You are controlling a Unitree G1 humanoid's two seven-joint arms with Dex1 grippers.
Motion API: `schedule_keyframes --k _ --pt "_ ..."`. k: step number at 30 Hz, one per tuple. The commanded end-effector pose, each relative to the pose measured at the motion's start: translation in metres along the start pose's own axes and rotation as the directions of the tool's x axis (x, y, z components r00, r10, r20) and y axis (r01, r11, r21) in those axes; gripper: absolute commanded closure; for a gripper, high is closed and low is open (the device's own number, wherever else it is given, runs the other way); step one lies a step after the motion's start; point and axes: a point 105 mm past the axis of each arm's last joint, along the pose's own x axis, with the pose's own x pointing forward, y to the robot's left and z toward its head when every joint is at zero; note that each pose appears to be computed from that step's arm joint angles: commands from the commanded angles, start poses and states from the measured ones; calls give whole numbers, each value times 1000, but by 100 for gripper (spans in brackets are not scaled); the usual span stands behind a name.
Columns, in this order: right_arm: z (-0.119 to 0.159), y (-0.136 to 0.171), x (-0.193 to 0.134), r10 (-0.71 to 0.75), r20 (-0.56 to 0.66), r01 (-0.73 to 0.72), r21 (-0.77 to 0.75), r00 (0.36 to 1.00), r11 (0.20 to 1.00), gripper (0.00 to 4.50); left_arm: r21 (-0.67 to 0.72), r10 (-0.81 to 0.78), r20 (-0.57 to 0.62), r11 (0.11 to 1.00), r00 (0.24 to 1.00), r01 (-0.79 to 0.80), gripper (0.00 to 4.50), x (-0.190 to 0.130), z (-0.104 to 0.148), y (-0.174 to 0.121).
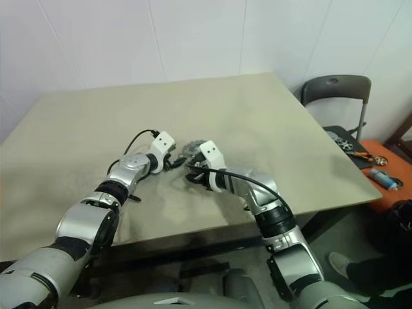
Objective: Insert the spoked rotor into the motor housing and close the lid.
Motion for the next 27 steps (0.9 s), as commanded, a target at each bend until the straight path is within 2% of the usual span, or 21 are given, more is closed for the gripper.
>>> schedule_keyframes --k 1,12,16,19,25,27 --pt "16 6 -4 12 64 -11 -22 998 1000 321 7 1 27 1000 1000 -1 120 2 12 2" --pt "14 4 -5 5 64 -4 -14 998 1000 321 3 76 -36 997 996 -76 120 -4 -5 13" --pt "15 4 -5 4 62 -3 -16 998 1000 321 2 82 -33 997 996 -82 207 -4 -5 13" --pt "16 2 -6 -1 64 2 -16 998 1000 321 -3 69 -43 998 997 -69 314 -3 -6 11" --pt "16 1 -4 -8 63 9 -15 998 1000 321 16 74 -53 997 996 -73 314 -3 -7 12" --pt "16 1 -4 -8 64 9 -14 998 1000 321 14 64 -47 998 997 -64 351 -4 -6 13"
